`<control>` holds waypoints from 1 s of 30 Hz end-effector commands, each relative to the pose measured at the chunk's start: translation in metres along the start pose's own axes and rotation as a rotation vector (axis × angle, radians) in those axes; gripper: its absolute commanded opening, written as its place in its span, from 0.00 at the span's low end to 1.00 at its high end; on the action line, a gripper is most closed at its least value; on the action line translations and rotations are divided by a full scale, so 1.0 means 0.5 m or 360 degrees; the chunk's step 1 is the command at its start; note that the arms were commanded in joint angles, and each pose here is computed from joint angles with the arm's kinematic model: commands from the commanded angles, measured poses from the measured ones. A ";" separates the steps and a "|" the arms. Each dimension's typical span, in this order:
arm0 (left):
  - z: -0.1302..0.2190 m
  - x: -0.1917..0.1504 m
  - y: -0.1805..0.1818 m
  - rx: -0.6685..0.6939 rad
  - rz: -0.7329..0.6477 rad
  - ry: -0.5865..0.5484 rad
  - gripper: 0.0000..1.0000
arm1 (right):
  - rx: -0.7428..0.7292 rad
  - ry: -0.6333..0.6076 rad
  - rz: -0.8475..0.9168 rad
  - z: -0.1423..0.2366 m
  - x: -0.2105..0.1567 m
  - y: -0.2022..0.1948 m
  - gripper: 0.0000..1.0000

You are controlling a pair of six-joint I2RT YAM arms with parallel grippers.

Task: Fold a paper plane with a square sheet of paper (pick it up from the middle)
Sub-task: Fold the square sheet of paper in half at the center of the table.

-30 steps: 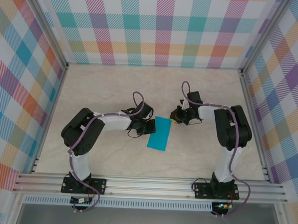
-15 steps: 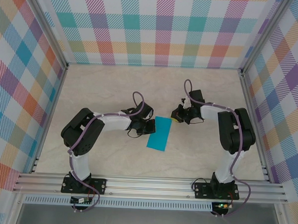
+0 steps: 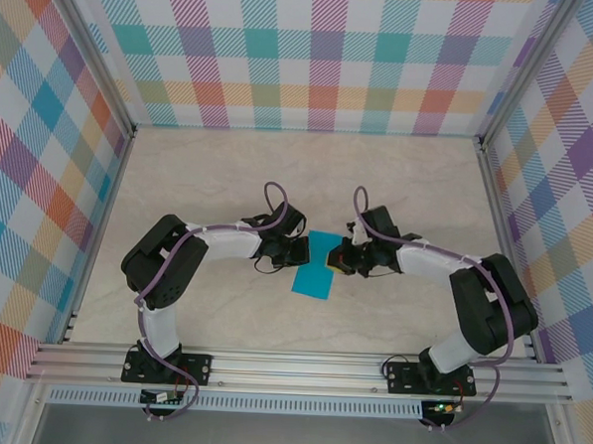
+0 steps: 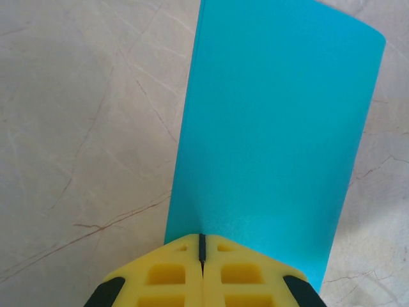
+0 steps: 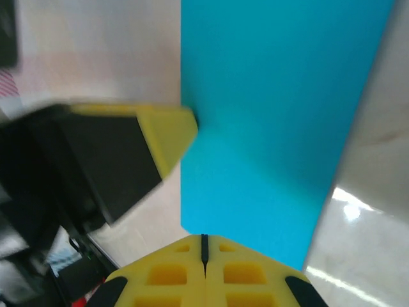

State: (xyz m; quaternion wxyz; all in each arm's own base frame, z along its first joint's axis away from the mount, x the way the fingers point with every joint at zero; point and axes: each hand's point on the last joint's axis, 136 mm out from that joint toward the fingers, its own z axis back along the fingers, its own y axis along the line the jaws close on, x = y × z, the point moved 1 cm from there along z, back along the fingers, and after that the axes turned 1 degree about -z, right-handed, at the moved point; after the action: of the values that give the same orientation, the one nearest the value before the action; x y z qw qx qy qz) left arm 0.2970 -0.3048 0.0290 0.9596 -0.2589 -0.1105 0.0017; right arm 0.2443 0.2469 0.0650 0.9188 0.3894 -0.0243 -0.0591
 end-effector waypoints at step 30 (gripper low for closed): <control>0.005 -0.058 0.051 0.0188 0.0136 0.0060 0.00 | 0.0180 -0.0232 0.0015 0.054 0.172 0.012 0.01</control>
State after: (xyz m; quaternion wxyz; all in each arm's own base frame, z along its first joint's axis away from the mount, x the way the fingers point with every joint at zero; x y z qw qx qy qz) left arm 0.2922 -0.3010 0.0290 0.9607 -0.2527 -0.1121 0.0257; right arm 0.3136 0.2190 0.0896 0.8961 0.4179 -0.1029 -0.1083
